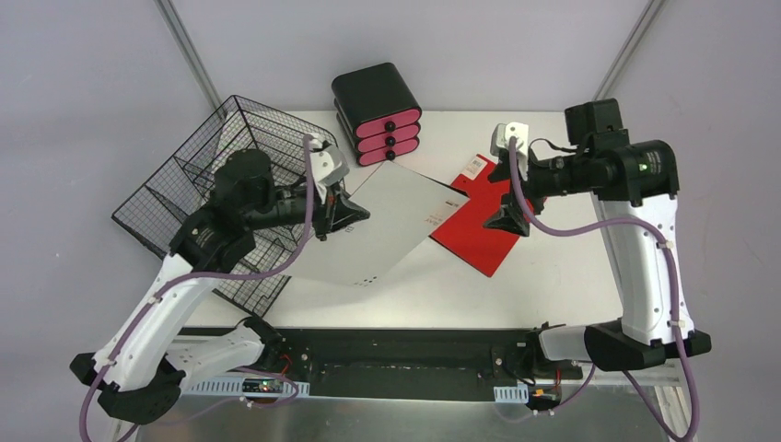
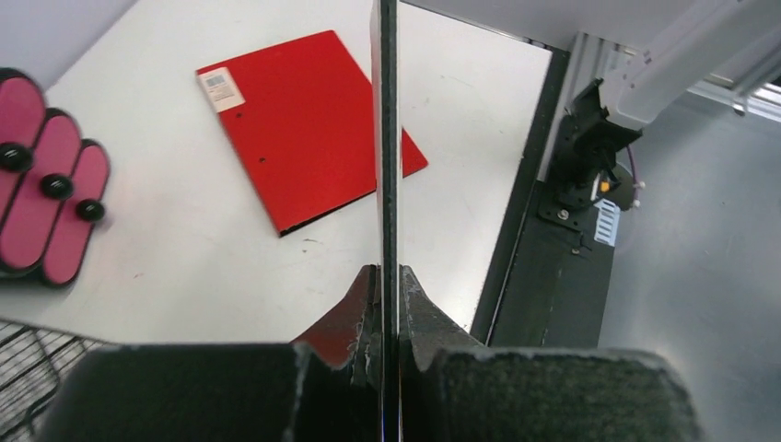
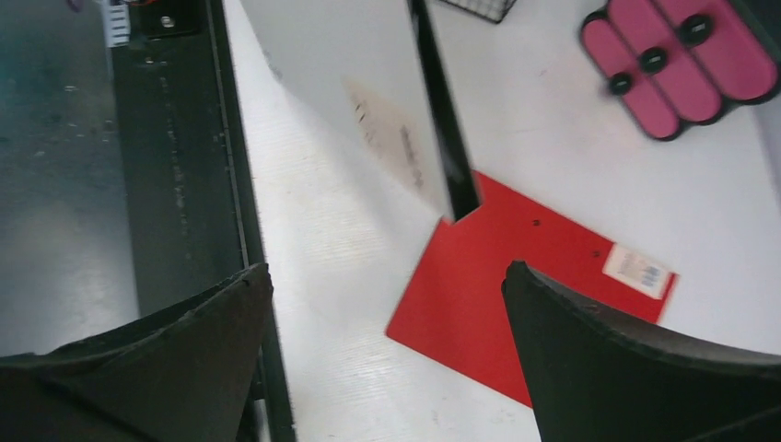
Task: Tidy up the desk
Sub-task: Pick up the folder from the corner of the board, then move the storage box to the center of the board.
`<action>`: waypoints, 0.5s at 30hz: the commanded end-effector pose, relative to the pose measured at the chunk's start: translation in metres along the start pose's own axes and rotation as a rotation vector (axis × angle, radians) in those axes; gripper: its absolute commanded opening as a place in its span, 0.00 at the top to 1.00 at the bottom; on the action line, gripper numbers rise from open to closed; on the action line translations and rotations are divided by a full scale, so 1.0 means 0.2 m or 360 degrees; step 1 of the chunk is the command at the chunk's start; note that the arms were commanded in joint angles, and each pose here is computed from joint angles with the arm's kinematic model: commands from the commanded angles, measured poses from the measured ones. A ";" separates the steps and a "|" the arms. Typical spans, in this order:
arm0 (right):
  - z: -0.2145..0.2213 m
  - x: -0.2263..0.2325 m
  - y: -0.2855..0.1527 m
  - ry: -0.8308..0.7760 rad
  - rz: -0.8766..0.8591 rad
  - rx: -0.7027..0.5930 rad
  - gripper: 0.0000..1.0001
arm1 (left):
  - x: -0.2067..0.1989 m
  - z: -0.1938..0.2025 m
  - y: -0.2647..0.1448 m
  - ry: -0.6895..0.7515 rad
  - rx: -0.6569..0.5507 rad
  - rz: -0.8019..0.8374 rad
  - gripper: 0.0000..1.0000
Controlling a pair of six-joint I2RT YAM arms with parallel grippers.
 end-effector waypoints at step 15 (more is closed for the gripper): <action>0.09 0.14 0.32 0.0258 -0.0660 -0.0515 0.00 | -0.26 -0.03 -0.41 0.0142 -0.0354 -0.0094 1.00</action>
Point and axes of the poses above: each gripper's point midway between its finger pads, its own y axis out along the fingers, its own x axis along the line the jaws close on, z = x × y, the point moved 10 cm from there along -y, back along the fingers, and after that the axes turned 7 degrees about -y, right-handed, at the moved point
